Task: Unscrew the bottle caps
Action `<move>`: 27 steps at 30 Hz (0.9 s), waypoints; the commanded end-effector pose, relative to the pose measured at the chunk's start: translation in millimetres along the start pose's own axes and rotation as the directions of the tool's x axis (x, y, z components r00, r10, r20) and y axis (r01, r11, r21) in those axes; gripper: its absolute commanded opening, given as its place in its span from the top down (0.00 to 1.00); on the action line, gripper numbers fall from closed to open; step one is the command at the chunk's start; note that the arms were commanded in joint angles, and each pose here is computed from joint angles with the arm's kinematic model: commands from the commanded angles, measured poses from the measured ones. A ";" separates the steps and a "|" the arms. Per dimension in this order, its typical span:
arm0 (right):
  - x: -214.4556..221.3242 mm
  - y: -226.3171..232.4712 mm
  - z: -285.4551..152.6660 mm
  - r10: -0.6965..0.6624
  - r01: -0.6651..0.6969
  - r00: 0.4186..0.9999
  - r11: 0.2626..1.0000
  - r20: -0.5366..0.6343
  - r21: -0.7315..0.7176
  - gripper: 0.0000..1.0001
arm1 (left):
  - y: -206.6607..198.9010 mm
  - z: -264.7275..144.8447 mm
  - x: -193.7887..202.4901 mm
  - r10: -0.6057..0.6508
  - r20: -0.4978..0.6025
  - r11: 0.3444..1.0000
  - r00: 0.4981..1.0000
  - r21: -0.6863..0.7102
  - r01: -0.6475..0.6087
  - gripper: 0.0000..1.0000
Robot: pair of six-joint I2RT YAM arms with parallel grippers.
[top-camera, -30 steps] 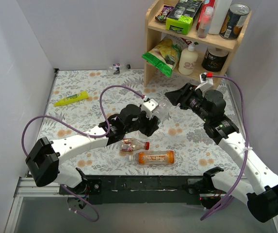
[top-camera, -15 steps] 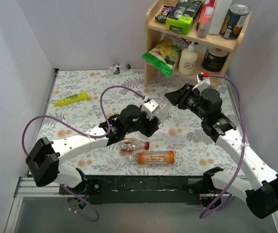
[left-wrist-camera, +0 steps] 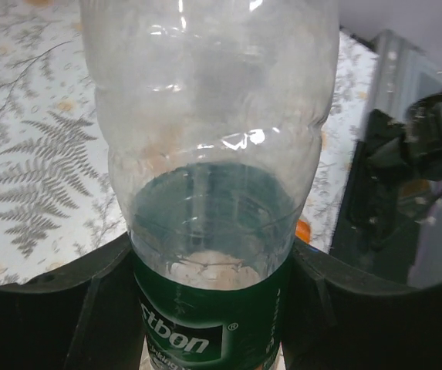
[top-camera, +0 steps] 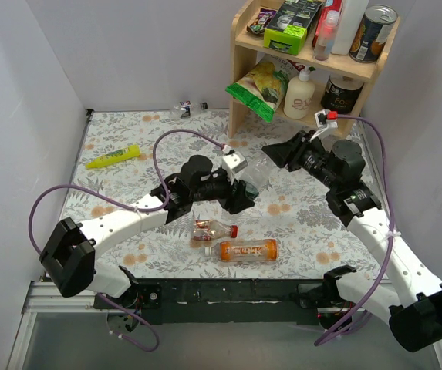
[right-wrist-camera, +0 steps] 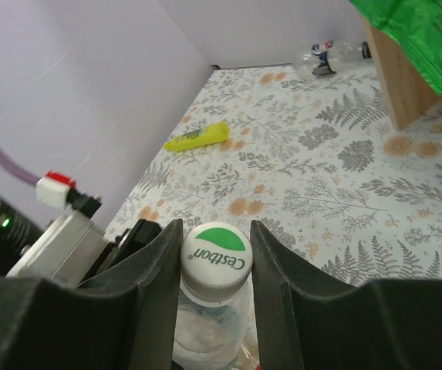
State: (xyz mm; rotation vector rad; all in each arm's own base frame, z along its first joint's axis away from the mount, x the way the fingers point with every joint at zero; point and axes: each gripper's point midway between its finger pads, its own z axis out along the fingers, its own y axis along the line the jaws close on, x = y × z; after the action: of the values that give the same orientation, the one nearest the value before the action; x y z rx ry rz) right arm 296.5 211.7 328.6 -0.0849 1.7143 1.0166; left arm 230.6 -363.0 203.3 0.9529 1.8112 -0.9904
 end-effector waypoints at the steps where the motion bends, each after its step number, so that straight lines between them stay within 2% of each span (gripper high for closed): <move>1: -25.2 40.9 -17.8 -0.182 0.193 0.981 0.955 0.070 -0.225 0.78 | -42.2 -25.4 -34.2 -0.010 0.099 0.937 0.995 0.348 -0.025 0.47; 3: -24.7 50.5 -24.5 -0.211 0.222 0.975 0.930 0.067 -0.294 0.78 | -56.2 -39.3 -34.2 -0.058 0.079 0.879 0.995 0.477 0.014 0.47; 5: -22.8 61.0 -30.4 -0.234 0.241 0.970 0.901 0.065 -0.360 0.78 | -56.0 -46.1 -38.3 -0.062 0.092 0.847 0.994 0.531 0.004 0.47; 6: -22.9 62.1 -32.1 -0.243 0.250 0.968 0.893 0.066 -0.375 0.78 | -65.8 -53.1 -36.9 -0.051 0.069 0.802 0.996 0.598 -0.001 0.47; 9: -21.0 74.1 -40.0 -0.268 0.276 0.960 0.849 0.083 -0.451 0.78 | -73.7 -56.5 -27.3 -0.056 -0.010 0.724 0.998 0.689 0.048 0.48; 13: -17.8 85.4 -49.1 -0.275 0.283 0.957 0.801 0.096 -0.527 0.78 | -82.2 -64.9 -23.5 -0.061 -0.027 0.664 0.998 0.745 0.061 0.48; 21: -25.2 89.7 -63.4 -0.314 0.350 0.936 0.778 0.161 -0.521 0.76 | -85.2 -68.7 -21.0 -0.051 -0.049 0.631 0.997 0.772 0.071 0.48; 27: -35.9 86.3 -69.6 -0.337 0.394 0.919 0.803 0.205 -0.446 0.74 | -81.0 -63.3 -20.2 -0.056 -0.048 0.655 0.997 0.752 0.073 0.48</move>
State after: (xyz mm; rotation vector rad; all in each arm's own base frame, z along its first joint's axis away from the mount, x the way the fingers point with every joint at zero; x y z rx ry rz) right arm 210.2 218.2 391.3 -0.6605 1.3292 1.2312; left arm 155.0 -347.8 255.0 1.3289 1.4770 -1.8485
